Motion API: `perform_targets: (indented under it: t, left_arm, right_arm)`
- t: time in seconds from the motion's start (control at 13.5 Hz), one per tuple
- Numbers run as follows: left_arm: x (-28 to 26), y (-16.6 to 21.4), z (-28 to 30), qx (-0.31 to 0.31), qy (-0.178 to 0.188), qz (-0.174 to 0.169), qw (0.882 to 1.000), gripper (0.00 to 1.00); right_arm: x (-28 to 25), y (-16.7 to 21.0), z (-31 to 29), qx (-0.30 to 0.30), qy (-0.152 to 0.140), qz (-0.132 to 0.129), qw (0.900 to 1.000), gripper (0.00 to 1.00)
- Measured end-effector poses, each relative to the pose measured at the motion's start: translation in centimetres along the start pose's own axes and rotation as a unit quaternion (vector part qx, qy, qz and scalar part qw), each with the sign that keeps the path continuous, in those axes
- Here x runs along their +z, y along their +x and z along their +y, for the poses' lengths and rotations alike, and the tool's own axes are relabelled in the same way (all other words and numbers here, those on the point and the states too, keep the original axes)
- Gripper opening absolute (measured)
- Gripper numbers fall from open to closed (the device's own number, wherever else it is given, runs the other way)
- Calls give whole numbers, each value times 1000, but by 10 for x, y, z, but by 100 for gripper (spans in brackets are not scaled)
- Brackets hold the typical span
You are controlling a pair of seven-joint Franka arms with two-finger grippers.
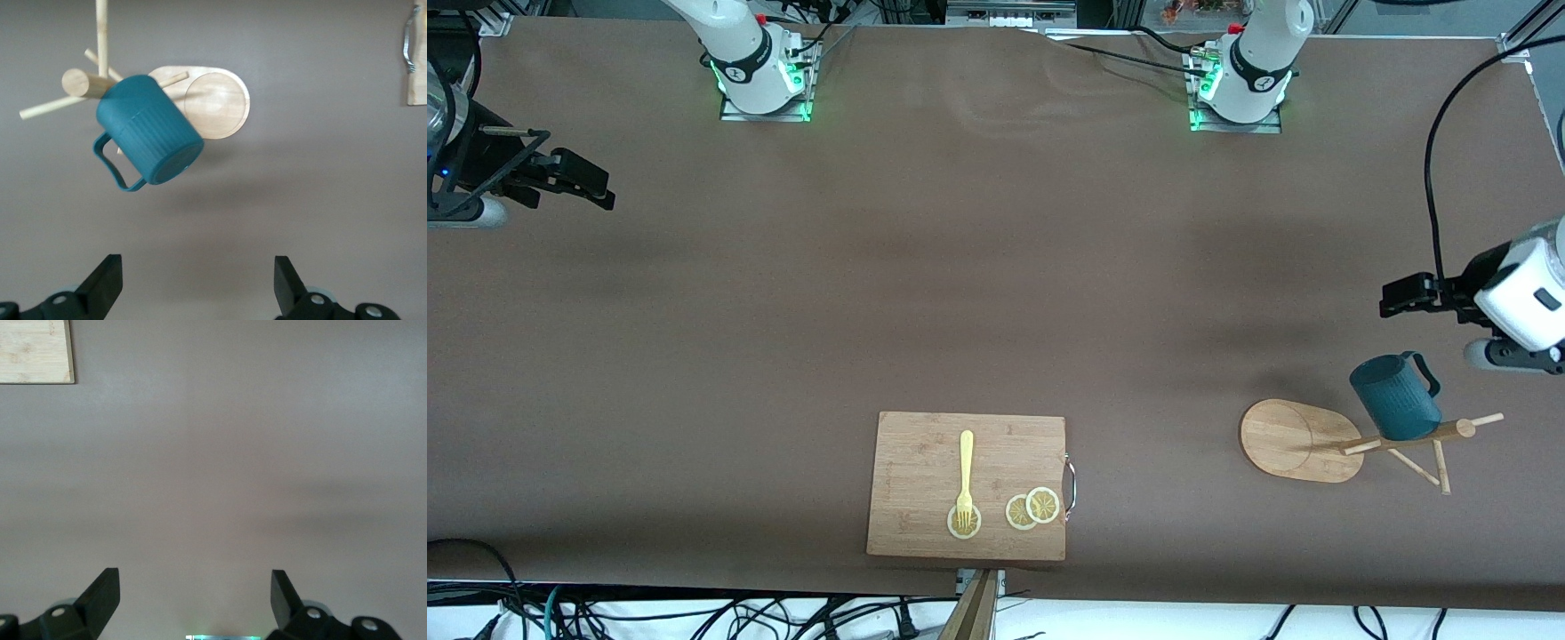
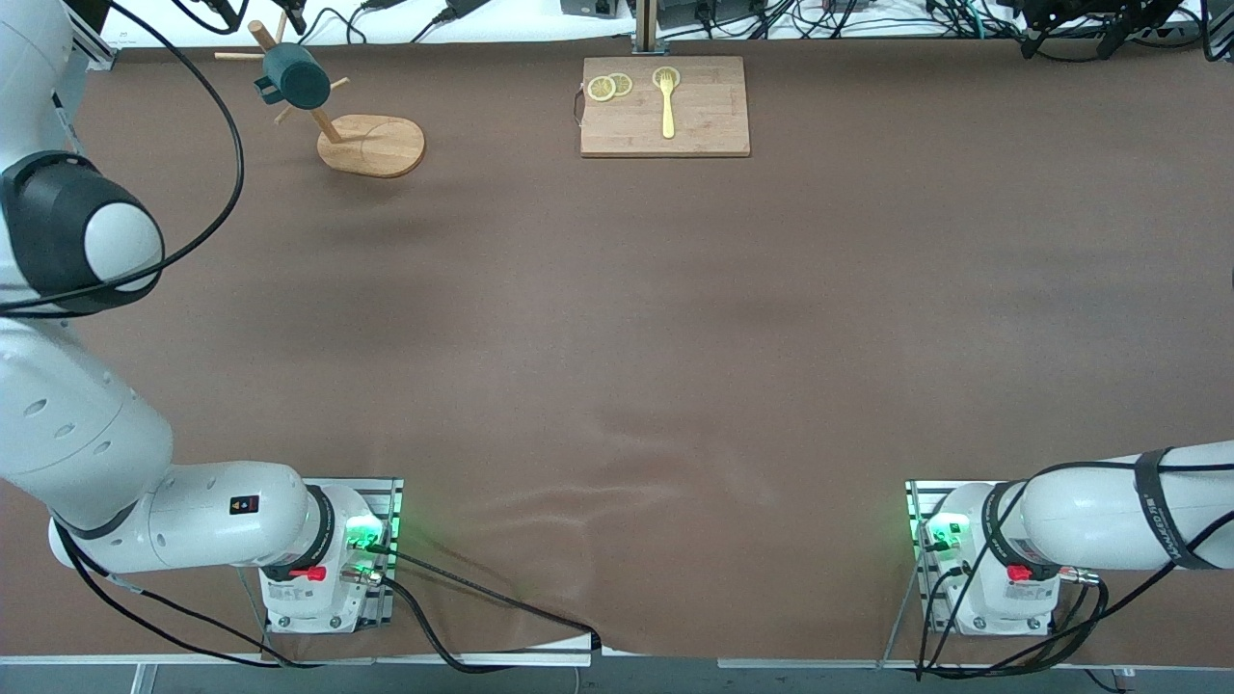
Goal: Pass cup and hang on rack
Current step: 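Open the left gripper and withdraw it up from the rack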
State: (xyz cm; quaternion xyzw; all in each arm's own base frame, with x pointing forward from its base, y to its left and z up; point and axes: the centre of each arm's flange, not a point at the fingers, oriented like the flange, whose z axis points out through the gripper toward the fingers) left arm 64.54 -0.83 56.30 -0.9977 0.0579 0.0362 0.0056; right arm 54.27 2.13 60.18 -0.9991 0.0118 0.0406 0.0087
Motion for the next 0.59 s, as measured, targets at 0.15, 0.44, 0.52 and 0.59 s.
perform_targets:
  t: [0.15,0.44,0.52,0.59]
  left_arm:
    - [-9,-14,12,32,11,13,999,100]
    - [-31,-53,29,45,25,28,998,100]
    - [-32,-62,33,42,26,32,998,100]
    - [-31,-67,34,35,26,32,999,100]
  right_arm:
    - [1,-1,0,0,0,-7,1000,100]
    - [1,-2,1,0,0,-7,1000,100]
    - [1,-2,1,1,0,-8,1000,100]
    - [1,-2,1,1,0,-8,1000,100]
